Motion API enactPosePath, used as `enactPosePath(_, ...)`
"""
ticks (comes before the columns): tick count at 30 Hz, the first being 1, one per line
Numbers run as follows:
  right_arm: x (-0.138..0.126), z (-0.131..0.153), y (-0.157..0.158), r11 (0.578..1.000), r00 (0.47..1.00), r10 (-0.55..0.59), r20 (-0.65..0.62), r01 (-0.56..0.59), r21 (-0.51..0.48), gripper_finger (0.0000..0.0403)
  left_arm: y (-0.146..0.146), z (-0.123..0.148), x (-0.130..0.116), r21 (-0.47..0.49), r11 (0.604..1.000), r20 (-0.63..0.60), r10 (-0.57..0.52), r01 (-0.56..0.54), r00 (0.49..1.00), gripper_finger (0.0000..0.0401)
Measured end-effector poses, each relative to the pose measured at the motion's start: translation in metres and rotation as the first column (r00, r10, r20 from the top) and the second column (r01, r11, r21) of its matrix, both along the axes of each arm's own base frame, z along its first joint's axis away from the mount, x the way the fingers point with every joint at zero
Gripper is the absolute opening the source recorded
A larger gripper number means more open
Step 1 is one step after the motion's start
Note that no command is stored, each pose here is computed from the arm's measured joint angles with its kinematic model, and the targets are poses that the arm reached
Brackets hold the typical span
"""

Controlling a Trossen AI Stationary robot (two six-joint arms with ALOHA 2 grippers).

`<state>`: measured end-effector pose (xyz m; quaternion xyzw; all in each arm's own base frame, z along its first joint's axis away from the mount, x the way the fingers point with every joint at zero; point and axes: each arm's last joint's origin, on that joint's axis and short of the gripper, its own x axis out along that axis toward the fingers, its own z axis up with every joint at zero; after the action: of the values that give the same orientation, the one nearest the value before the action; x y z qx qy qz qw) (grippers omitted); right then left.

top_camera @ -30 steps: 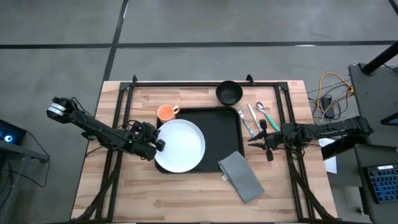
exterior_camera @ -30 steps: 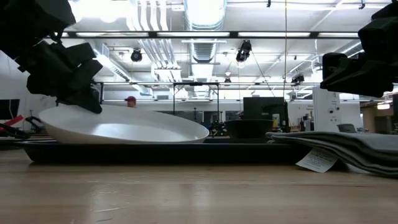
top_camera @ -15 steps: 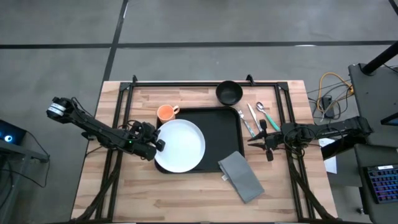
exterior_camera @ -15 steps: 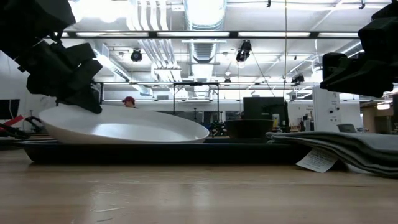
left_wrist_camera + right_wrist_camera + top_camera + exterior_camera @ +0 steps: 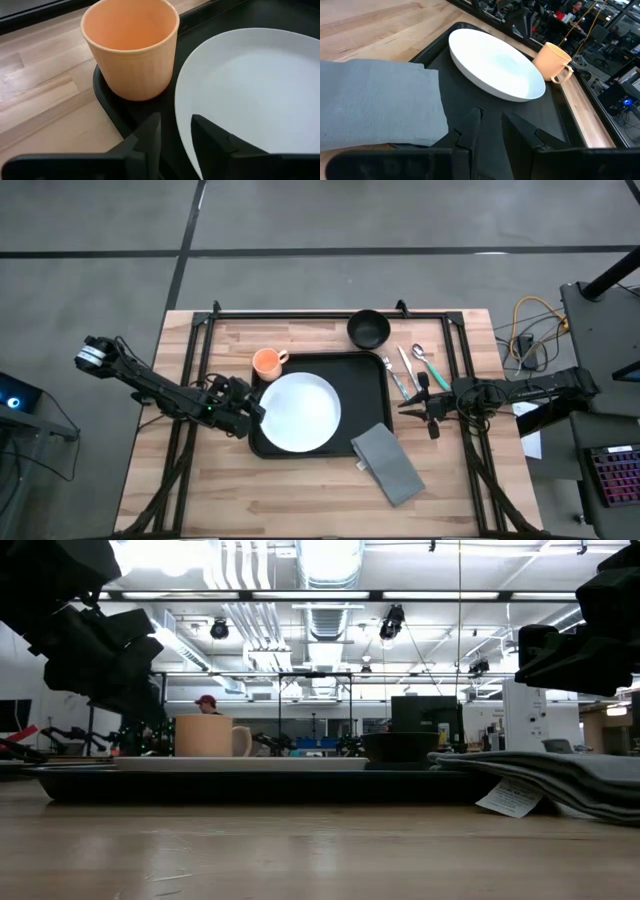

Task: Set up tray
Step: Put the white plate at the bottom of the yellow mug on the black serving tray

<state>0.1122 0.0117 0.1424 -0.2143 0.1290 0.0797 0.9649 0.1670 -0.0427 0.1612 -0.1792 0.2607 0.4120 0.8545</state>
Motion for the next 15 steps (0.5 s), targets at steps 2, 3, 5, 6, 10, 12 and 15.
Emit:
enactPosePath(2, 0.0, 0.0, 0.0, 1.0, 1.0, -0.001, 0.0, 0.001, 0.001, 0.0068, 0.0, 0.0, 0.0, 0.0, 1.0, 0.001, 0.0, 0.0, 1.0, 0.0103)
enactPosePath(3, 0.0, 0.0, 0.0, 1.0, 1.0, 0.0, 0.0, 0.0, 0.0, 0.0068, 0.0, 0.0, 0.0, -0.001, 1.0, 0.003, 0.0, 0.0, 1.0, 0.0106)
enactPosePath(5, 0.0, 0.0, 0.0, 1.0, 1.0, -0.001, -0.001, 0.001, 0.0, 0.0068, 0.0, 0.0, 0.001, -0.002, 1.0, 0.007, 0.0, 0.0, 1.0, 0.0108)
enactPosePath(6, 0.0, 0.0, 0.0, 1.0, 1.0, 0.0, 0.0, 0.0, 0.001, 0.0068, 0.0, 0.001, 0.001, -0.003, 1.0, 0.008, 0.0, 0.0, 1.0, 0.0109)
enactPosePath(10, 0.0, 0.0, 0.0, 1.0, 1.0, 0.0, 0.0, 0.0, 0.001, 0.0068, -0.001, 0.001, 0.002, -0.018, 1.0, 0.012, -0.016, 0.016, 1.0, 0.0109)
enactPosePath(12, 0.0, 0.0, 0.0, 1.0, 1.0, 0.0, 0.0, 0.0, 0.0, 0.0068, -0.003, 0.001, 0.005, -0.036, 0.997, -0.005, -0.07, 0.069, 0.998, 0.0109)
enactPosePath(15, 0.0, 0.0, 0.0, 1.0, 1.0, -0.001, 0.0, 0.001, 0.001, 0.0068, -0.007, 0.004, 0.011, -0.068, 0.981, -0.013, -0.185, 0.184, 0.983, 0.0109)
